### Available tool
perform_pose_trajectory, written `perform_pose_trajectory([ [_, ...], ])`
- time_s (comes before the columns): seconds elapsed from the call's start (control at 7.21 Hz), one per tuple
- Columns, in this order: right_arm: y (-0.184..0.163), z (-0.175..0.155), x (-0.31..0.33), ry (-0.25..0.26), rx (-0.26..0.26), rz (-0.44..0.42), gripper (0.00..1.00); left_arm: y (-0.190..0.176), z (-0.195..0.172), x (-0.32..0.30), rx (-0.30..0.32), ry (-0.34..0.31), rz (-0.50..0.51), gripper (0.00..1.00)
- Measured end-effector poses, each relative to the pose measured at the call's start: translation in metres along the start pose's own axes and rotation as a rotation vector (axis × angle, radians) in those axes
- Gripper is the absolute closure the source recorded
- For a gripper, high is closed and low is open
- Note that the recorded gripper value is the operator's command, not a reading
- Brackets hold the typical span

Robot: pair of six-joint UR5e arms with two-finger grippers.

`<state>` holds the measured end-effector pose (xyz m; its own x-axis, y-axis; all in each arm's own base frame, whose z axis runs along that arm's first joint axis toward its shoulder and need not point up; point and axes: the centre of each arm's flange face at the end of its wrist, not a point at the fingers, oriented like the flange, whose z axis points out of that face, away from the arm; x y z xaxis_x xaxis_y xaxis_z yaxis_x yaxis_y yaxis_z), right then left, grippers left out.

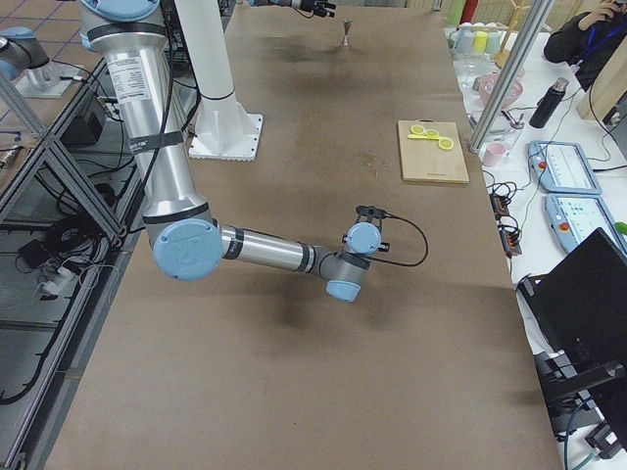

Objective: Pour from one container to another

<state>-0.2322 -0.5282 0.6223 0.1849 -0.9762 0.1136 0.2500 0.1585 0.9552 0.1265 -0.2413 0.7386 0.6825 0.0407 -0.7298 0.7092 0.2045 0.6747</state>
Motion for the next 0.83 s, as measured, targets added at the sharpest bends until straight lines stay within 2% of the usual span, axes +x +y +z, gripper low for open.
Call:
perform_pose_trajectory([
  [0.14,0.001,-0.001,0.001,0.002,-0.001,0.003,0.67,0.01,0.0,0.004,-0.005,0.008,0.014,0.02],
  [0.28,0.002,-0.002,0.002,0.003,-0.002,0.005,0.78,0.017,0.0,0.006,-0.002,0.009,0.025,0.03],
  [0.42,0.001,-0.004,0.004,0.006,-0.003,0.01,0.97,0.024,0.0,0.009,0.002,0.01,0.037,0.03],
  [0.55,-0.001,-0.007,0.011,0.009,-0.008,0.024,1.0,0.033,0.0,0.013,0.007,0.011,0.042,0.05],
  [0.83,-0.022,-0.017,0.032,0.023,-0.003,0.035,1.0,0.053,0.003,0.014,0.031,-0.02,0.029,0.06],
])
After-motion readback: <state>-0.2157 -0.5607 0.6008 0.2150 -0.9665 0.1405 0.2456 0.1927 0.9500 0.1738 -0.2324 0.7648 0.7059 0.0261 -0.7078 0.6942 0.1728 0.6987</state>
